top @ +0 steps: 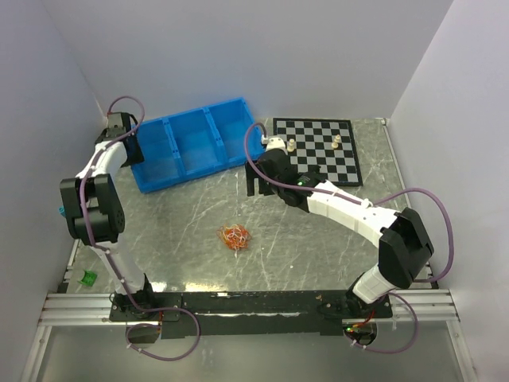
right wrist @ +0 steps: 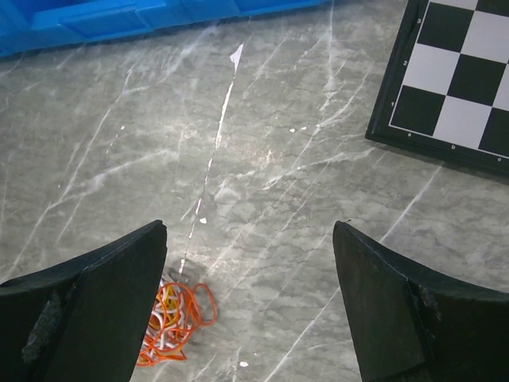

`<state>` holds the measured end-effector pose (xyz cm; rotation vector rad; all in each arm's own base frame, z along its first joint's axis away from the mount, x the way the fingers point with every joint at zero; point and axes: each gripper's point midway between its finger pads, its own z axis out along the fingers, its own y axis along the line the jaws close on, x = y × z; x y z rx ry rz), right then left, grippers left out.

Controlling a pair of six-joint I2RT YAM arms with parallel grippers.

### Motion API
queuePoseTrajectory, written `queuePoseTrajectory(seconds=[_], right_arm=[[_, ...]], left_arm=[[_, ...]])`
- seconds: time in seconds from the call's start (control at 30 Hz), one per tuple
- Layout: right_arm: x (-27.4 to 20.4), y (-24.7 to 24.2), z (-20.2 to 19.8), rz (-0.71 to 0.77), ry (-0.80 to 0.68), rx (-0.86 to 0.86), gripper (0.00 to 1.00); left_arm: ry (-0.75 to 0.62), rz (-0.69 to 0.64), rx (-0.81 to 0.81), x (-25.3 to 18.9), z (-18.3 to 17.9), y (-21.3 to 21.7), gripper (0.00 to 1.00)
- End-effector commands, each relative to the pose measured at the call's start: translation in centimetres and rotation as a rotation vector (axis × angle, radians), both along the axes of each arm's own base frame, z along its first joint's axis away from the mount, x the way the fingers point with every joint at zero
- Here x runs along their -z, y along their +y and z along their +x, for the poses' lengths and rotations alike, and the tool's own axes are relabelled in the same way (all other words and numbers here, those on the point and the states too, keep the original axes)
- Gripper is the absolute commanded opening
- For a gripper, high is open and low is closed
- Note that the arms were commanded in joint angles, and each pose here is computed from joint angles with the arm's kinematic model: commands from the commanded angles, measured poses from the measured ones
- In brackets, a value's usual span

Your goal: Untangle the cables

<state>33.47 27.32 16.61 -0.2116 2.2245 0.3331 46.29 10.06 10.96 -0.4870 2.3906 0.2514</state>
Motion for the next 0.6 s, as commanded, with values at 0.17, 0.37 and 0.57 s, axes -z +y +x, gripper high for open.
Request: queuePoseTrajectory(seconds=[0.17,0.37,0.57], right_arm=[[0.7,-2.2,1.5,-0.032,-0.017,0.100,0.90],[4.4,-4.7,4.5,-0.005,0.096,0.193,0.60],[8.2,-4.6,7.2,-0.118,0.148,0.235,0.60]], left_arm=[[-0.006,0.100,0.048,0.5,-0.6,1.2,0.15],[0.041,0.196,0.134,1.1,-3.9,1.5,0.13],[0.061,0.268,0.168,0.9,-5.9,2.1,0.16]])
